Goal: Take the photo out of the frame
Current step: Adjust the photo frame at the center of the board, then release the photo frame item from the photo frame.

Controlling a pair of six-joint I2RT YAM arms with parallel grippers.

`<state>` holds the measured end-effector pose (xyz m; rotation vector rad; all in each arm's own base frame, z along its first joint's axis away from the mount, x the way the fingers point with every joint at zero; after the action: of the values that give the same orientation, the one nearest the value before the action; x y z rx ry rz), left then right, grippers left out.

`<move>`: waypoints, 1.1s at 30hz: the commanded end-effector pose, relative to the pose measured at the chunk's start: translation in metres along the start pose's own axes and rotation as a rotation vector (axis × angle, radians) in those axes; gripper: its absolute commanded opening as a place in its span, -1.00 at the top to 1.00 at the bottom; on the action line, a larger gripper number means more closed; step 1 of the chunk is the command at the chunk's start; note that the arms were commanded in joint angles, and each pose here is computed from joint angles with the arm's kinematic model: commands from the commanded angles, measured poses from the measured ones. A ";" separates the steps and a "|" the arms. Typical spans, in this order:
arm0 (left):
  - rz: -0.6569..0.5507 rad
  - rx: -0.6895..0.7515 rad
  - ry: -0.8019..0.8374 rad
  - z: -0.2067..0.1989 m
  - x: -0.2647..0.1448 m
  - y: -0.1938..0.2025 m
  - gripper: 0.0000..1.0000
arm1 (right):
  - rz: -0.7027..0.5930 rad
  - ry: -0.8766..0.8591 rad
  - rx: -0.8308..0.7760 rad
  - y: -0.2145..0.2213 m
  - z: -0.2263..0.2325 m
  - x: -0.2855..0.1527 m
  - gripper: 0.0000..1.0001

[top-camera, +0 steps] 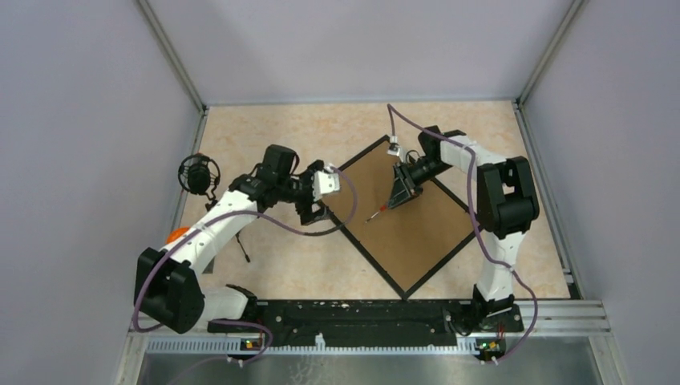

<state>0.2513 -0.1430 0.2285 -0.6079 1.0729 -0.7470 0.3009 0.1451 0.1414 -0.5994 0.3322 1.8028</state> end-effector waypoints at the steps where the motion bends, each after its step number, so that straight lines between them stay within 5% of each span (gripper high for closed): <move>1: 0.015 0.375 0.287 -0.023 0.000 0.023 -0.89 | -0.015 -0.009 -0.080 -0.010 0.019 -0.018 1.00; 7: -0.143 0.536 0.305 -0.010 0.026 0.014 -0.81 | 0.011 0.085 -0.079 -0.009 0.026 -0.029 1.00; 15: -0.168 0.517 0.471 -0.008 0.088 0.008 -0.48 | -0.016 0.086 -0.021 0.002 0.034 -0.020 1.00; 25: -0.147 0.596 0.506 -0.029 0.111 0.034 0.09 | 0.020 0.112 -0.061 0.005 0.044 0.020 1.00; 33: -0.148 0.598 0.546 -0.048 0.116 0.041 0.18 | 0.029 0.127 -0.054 0.025 0.034 0.029 1.00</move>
<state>0.2559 -0.2096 0.1189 0.0235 1.2535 -1.2985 0.2685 0.1792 0.1376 -0.6960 0.4512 1.8474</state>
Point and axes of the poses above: each gripper's point midway between its finger pads, its own x axis out along the fingers, its own z axis along the line the jaws close on, y = z × x, the point moved 10 cm from there along -x, back along the fingers, and after that the axes turned 13 degrees about x, right-handed, at the moved point
